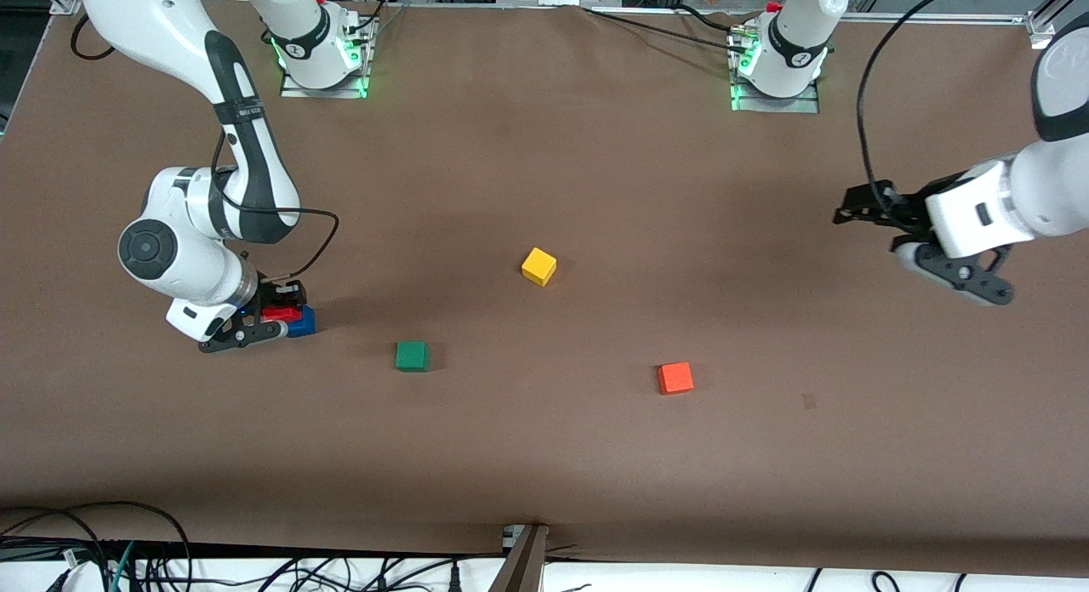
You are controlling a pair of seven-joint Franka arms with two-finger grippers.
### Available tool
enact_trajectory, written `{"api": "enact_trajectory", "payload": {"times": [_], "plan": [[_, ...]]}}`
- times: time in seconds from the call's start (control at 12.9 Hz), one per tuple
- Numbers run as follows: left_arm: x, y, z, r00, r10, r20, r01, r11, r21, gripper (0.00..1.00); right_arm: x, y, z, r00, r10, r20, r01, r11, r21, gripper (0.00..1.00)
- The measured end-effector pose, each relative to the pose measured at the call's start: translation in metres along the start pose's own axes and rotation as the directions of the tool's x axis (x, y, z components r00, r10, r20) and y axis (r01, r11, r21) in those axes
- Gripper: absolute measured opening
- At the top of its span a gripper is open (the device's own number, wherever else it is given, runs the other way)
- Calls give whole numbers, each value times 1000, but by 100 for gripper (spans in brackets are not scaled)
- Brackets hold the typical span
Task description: Pass red block to right arm, stack on blue
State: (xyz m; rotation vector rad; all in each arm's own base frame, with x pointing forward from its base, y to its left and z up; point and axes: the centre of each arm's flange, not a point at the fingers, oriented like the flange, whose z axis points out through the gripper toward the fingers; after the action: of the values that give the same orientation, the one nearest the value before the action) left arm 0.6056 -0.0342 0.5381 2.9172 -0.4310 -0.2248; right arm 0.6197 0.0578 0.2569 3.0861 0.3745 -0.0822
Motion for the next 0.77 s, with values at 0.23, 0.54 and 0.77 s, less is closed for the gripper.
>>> {"api": "enact_trajectory", "payload": {"times": [0.23, 0.54, 0.77], "plan": [[-30, -15, 6, 994, -95, -59, 103, 984, 146, 100, -2, 0, 3, 999, 39, 0, -39, 999, -1, 56], [-60, -16, -11, 978, -194, -75, 206, 945, 255, 100, -2, 3, 5, 999, 54, -4, -54, 999, -3, 56], [-65, -15, -26, 970, -218, -109, 238, 941, 241, 100, -2, 6, 11, 998, 58, -5, -58, 998, -7, 56]]}}
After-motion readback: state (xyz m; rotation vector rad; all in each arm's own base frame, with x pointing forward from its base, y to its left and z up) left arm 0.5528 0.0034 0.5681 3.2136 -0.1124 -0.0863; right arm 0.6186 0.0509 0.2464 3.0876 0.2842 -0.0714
